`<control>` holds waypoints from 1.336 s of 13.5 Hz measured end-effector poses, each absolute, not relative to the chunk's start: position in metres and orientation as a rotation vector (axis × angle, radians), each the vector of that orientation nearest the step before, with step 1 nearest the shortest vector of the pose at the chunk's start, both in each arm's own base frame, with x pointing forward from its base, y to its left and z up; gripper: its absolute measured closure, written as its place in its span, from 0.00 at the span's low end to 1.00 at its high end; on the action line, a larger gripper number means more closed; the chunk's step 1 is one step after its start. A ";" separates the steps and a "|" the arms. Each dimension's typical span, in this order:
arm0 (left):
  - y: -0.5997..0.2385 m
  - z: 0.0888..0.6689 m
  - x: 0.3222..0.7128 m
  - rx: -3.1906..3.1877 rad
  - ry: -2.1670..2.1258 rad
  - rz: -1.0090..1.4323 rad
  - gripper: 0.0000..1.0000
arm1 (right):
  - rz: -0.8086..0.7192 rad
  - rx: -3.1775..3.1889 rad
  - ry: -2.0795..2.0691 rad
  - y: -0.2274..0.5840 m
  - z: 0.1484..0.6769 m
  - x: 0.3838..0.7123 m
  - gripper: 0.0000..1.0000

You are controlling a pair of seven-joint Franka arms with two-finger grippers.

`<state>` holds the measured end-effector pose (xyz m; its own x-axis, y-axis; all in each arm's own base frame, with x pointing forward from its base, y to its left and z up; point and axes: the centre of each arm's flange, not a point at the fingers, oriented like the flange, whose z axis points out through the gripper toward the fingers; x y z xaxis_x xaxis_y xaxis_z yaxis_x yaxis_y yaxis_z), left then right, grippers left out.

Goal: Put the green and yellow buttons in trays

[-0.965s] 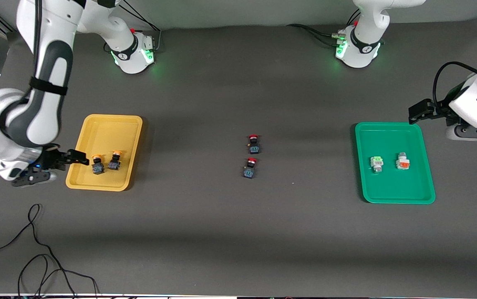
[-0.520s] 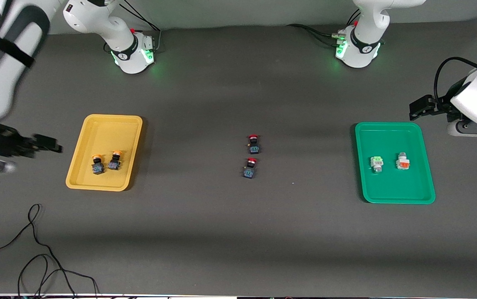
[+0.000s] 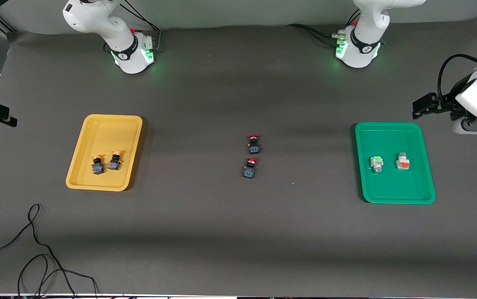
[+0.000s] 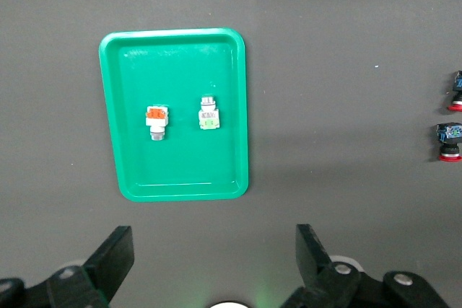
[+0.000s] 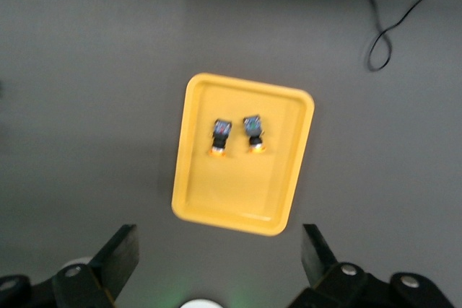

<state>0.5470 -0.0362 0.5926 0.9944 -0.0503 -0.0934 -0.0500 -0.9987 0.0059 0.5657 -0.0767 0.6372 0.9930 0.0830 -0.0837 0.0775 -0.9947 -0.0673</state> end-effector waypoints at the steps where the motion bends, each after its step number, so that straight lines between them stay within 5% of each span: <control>1: -0.036 0.592 0.547 3.134 -0.079 -0.151 0.00 | 0.154 -3.063 -0.122 -0.077 0.633 0.566 0.00; 18: -0.035 0.597 0.546 3.134 -0.075 -0.145 0.00 | 0.233 -3.067 0.000 -0.054 0.611 0.589 0.00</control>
